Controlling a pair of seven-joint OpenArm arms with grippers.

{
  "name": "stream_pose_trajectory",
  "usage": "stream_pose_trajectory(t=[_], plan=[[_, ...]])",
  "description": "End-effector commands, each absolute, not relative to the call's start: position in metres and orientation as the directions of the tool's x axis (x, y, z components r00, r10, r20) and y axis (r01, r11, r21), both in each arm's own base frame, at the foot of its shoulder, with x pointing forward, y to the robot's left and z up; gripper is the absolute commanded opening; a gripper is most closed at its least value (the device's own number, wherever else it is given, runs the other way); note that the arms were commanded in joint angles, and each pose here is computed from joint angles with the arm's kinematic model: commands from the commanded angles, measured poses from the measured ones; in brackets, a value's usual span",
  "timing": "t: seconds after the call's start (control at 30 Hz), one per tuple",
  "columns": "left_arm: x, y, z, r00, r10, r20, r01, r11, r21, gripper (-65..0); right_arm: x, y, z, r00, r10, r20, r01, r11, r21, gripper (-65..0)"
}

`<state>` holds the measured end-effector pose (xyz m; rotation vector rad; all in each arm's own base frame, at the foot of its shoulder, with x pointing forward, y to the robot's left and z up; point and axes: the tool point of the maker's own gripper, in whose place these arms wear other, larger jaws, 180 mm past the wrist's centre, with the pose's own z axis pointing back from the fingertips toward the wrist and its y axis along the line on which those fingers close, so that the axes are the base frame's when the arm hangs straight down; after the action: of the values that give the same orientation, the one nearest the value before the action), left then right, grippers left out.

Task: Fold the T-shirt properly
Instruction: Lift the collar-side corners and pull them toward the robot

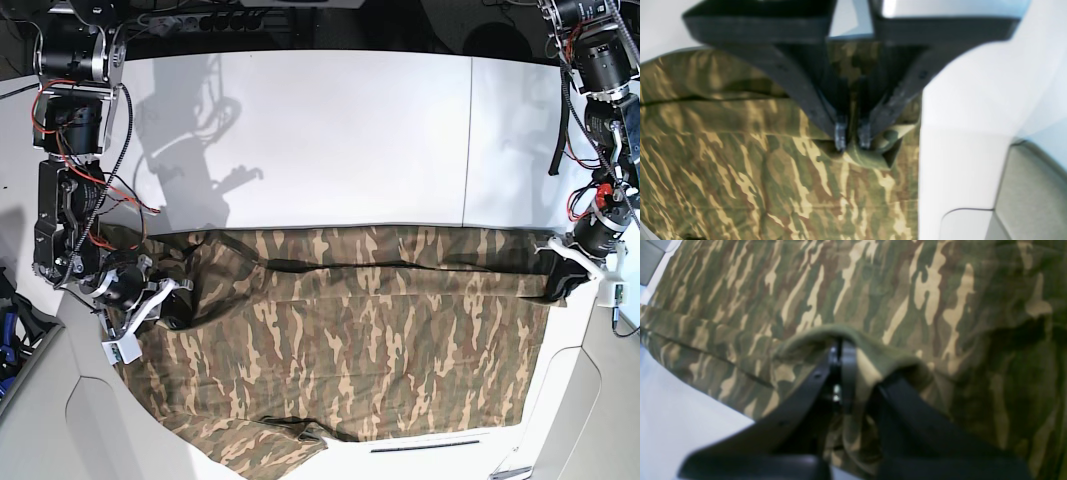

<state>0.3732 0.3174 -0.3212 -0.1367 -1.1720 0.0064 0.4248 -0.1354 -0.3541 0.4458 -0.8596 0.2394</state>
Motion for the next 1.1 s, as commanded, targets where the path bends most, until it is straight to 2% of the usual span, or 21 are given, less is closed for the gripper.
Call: stream_pose_trajectory(t=[0.0, 0.07, 0.1, 0.17, 0.2, 0.27, 0.3, 0.5, 0.83, 0.97, 1.07], plan=[[0.382, 0.325, -0.3, 0.327, 0.053, 0.944, 0.068, 0.995, -0.079, -57.3, 0.44, -0.141, -0.332, 0.578, 0.014, 0.816, -0.384, 0.887, 0.256, -65.0], [0.383, 0.327, -0.302, 0.329, 0.04, 0.944, 0.053, 0.997, -0.061, -47.4, 0.44, -0.144, -0.334, 0.584, 0.025, 0.811, -0.373, 0.896, 0.241, -65.0], [0.384, 0.33, -0.302, 0.331, 0.048, 0.942, 0.031, 0.998, -0.062, -42.1, 0.439, -0.146, -0.336, 0.589, 0.031, 0.808, -0.368, 0.9, 0.234, -62.7], [0.384, 0.336, -0.303, 0.332, 0.062, 0.941, -0.004, 0.998, -0.064, -32.8, 0.439, -0.147, -0.338, 0.592, 0.036, 0.805, -0.365, 0.903, 0.228, -49.3], [0.384, 0.338, -0.303, 0.332, 0.066, 0.941, -0.017, 0.998, -0.064, -30.4, 0.438, -0.147, -0.338, 0.593, 0.035, 0.805, -0.365, 0.903, 0.229, -42.7], [0.384, 0.339, -0.304, 0.334, 0.068, 0.94, -0.024, 0.998, -0.064, -29.9, 0.438, -0.147, -0.339, 0.594, 0.036, 0.804, -0.364, 0.903, 0.229, -32.8], [0.383, 0.339, -0.305, 0.344, 0.068, 0.937, -0.024, 0.998, -0.063, -29.9, 0.438, -0.147, -0.339, 0.593, 0.036, 0.804, -0.364, 0.903, 0.228, -30.0], [0.378, 0.34, -0.315, 0.401, 0.069, 0.913, -0.028, 0.998, -0.063, -29.9, 0.44, -0.161, -0.334, 0.585, -0.006, 0.811, -0.325, 0.914, 0.242, -29.2], [0.375, 0.35, -0.313, 0.393, 0.084, 0.916, -0.056, 0.996, -0.068, -29.9, 0.439, -0.22, -0.325, 0.557, -0.166, 0.814, -0.16, 0.94, 0.301, -29.2], [0.373, 0.352, -0.315, 0.4, 0.104, 0.91, -0.08, 0.994, -0.078, -22.6, 0.433, -0.245, -0.323, 0.541, -0.21, 0.814, -0.1, 0.945, 0.311, -29.2], [0.371, 0.356, -0.32, 0.415, 0.133, 0.9, -0.113, 0.989, -0.094, -21.6, 0.427, -0.263, -0.325, 0.534, -0.245, 0.809, -0.052, 0.946, 0.32, -29.2]])
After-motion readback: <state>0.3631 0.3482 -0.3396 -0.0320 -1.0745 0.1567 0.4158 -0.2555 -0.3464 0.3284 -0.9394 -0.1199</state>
